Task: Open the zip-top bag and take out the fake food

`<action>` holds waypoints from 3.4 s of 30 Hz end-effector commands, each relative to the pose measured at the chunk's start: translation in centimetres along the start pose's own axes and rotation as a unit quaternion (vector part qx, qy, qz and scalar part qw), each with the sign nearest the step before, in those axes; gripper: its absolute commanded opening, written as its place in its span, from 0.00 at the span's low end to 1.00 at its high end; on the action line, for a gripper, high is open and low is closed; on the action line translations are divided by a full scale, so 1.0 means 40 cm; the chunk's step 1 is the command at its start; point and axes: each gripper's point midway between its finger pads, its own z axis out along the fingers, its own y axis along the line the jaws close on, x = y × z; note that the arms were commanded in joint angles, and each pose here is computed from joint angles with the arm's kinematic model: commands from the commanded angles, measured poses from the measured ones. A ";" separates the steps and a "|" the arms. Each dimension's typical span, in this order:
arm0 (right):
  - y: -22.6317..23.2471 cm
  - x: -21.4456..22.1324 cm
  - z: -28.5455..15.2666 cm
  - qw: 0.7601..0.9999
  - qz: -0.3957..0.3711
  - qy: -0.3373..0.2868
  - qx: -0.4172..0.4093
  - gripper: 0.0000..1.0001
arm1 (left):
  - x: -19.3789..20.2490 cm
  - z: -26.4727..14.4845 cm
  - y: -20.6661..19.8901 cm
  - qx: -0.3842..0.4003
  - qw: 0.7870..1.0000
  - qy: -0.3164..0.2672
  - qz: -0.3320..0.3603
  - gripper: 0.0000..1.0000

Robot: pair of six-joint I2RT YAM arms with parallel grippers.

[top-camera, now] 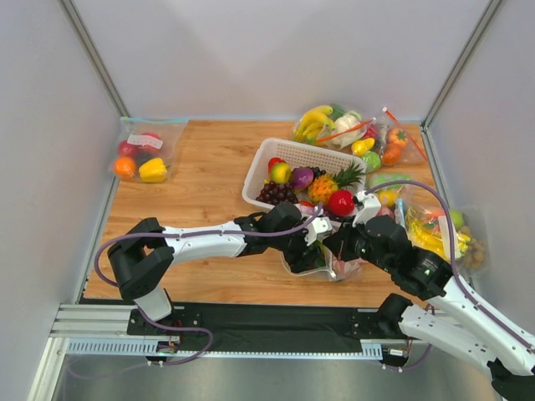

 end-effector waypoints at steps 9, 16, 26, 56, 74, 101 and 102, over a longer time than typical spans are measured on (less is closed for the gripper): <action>0.011 -0.033 0.003 1.000 0.000 -0.024 -0.005 0.00 | 0.023 0.054 0.017 0.027 0.999 0.019 0.038 0.70; 0.024 -0.029 0.024 1.000 0.000 -0.019 -0.018 0.00 | 0.061 0.064 0.042 0.010 0.997 0.041 0.057 0.70; 0.023 -0.033 0.027 1.000 -0.005 -0.021 -0.020 0.00 | 0.064 0.102 0.058 -0.002 0.997 0.027 0.074 0.72; 0.004 -0.058 0.008 0.999 0.006 -0.042 -0.018 0.00 | 0.262 0.051 -0.053 0.019 0.993 0.111 0.047 0.56; 0.001 -0.051 0.003 0.999 -0.002 -0.029 -0.013 0.00 | 0.081 -0.042 -0.085 -0.007 1.000 0.028 0.005 0.19; 0.011 0.013 0.006 0.999 -0.017 0.032 -0.036 0.00 | -0.086 -0.207 -0.039 -0.114 0.993 -0.039 -0.020 0.17; 0.014 0.011 0.005 0.999 -0.017 0.030 -0.038 0.00 | -0.090 -0.216 -0.041 -0.114 0.992 -0.042 -0.020 0.17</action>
